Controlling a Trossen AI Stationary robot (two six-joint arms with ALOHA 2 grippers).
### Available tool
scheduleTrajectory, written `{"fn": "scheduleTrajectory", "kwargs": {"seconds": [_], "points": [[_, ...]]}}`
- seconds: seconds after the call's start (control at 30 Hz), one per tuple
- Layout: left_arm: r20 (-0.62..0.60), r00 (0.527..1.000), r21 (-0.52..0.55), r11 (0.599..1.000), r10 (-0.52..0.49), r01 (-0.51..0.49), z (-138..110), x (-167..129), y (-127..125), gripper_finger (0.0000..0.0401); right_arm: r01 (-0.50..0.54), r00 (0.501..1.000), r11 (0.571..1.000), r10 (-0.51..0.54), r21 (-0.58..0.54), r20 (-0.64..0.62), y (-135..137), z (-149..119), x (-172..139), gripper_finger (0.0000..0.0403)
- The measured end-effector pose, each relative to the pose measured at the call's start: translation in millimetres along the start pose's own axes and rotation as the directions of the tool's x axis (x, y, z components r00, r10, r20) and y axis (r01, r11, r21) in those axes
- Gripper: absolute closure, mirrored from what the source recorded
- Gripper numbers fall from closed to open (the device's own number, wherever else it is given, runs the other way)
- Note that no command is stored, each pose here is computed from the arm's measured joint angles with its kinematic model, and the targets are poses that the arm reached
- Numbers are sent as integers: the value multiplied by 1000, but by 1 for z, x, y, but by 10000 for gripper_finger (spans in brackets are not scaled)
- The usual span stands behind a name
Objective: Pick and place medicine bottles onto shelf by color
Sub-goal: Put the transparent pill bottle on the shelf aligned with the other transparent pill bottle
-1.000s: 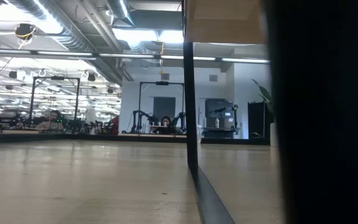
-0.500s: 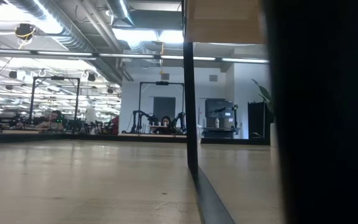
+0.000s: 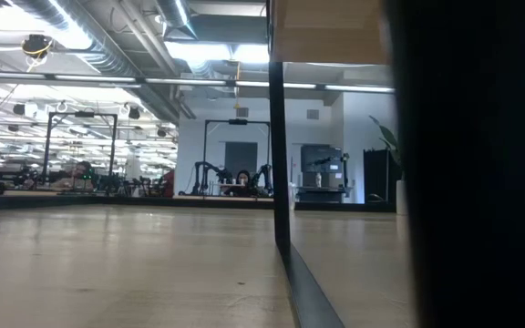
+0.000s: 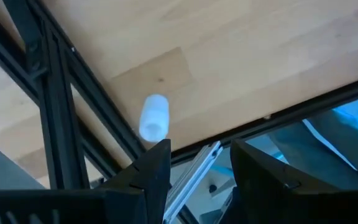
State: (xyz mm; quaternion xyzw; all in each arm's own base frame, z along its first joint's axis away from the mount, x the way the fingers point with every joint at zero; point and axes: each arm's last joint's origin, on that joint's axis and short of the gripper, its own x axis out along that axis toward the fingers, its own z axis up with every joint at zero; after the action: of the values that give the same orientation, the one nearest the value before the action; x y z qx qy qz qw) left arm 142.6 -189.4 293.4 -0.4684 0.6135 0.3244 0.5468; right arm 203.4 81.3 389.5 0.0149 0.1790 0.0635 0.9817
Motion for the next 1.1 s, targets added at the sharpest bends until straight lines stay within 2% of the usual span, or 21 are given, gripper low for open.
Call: {"fn": "scheduleTrajectory", "kwargs": {"seconds": [0.27,0.93,1.1], "points": [[8,1000,48,999,8,-9,-12,9,10,241,-74,994,997,76,26,-84,-12,-5,25,228],[3,1000,141,990,24,-24,-28,11,23,241,8,982,1000,-4,21,-191,-20,-19,62,228],[40,999,163,987,-12,5,-31,12,25,241,10,979,1000,-5,19,-202,-20,-20,66,228]]}}
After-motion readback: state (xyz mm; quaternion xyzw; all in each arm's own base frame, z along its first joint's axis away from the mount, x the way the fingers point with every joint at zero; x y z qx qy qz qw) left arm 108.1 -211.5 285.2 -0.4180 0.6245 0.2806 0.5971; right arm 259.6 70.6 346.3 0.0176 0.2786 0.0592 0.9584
